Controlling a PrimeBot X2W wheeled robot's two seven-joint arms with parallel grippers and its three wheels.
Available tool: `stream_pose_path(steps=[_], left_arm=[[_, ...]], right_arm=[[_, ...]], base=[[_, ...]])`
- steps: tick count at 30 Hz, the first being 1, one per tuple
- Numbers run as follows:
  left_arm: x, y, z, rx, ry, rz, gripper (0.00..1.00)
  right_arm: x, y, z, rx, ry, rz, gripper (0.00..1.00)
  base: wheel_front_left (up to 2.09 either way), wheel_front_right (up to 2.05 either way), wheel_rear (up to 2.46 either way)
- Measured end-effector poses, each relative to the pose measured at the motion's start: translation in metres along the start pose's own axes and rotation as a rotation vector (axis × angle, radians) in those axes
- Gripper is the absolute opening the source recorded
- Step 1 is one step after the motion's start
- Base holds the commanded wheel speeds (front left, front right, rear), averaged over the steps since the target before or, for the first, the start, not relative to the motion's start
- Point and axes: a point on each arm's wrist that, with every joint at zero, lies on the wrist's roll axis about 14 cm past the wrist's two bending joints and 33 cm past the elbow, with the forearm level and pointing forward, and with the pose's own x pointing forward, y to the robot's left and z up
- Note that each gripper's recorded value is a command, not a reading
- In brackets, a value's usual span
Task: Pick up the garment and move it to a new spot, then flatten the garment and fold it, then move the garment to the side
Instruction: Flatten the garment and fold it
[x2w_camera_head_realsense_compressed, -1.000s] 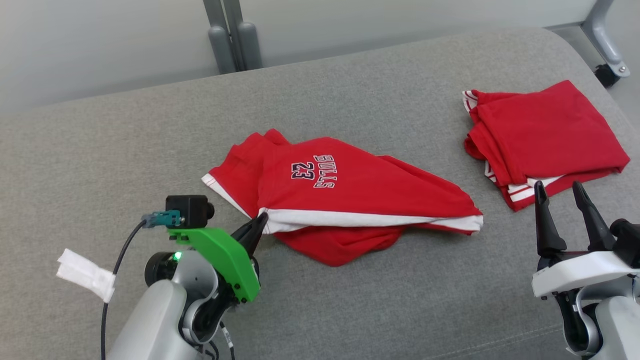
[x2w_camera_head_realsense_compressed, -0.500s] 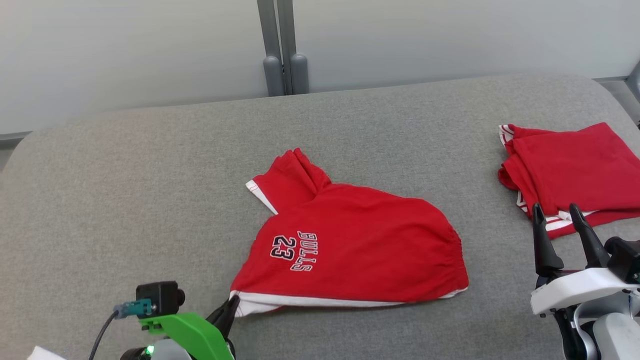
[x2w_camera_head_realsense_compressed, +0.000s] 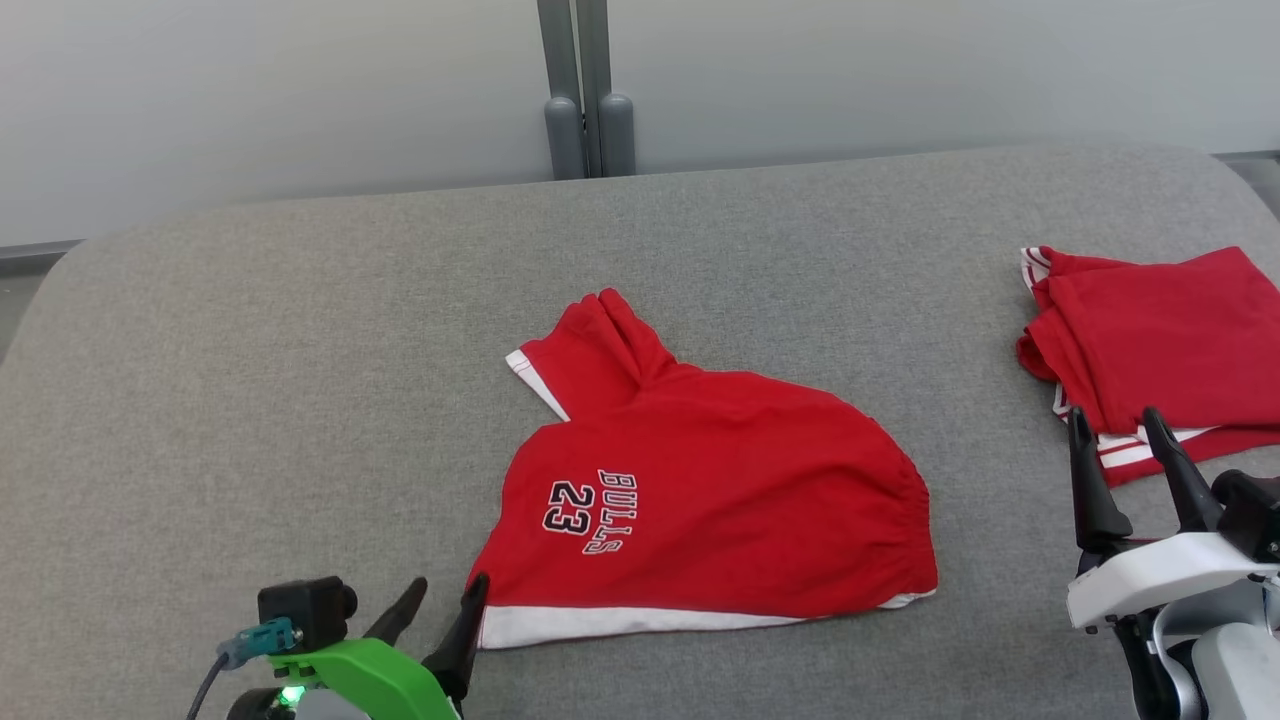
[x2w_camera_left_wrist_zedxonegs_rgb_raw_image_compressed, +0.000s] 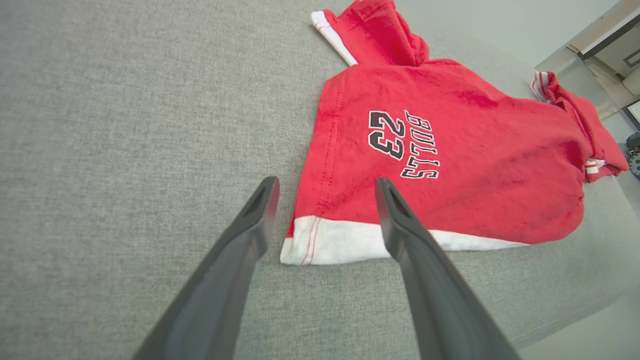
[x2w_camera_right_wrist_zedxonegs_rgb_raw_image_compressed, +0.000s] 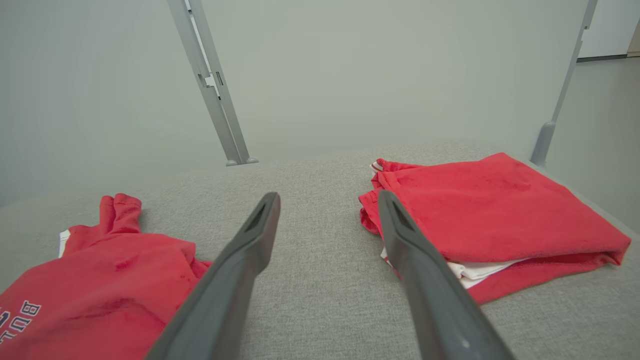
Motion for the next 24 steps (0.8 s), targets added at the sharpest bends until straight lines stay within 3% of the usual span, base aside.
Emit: stream_pose_path(steps=[5,13,19,24], left_arm=[[-0.013,0.007,0.043,0.167,-0.181,0.009,1.00],[-0.056,0.011,0.127,0.348,-0.574,0.080,1.00],[-0.084,0.017,0.133,0.411,-0.665,0.147,1.00],[-0.094,0.021,0.127,0.420,-0.672,0.177,1.00]], right_arm=[[-0.002,0.008,0.007,0.001,-0.020,0.021,1.00],[-0.006,0.025,0.031,-0.002,-0.100,0.072,1.00],[-0.020,0.039,0.058,-0.023,-0.186,0.112,1.00],[-0.035,0.050,0.048,-0.012,-0.164,0.140,1.00]], base=[[0.00,0.00,0.00],[0.00,0.00,0.00],[0.00,0.00,0.00],[0.00,0.00,0.00]])
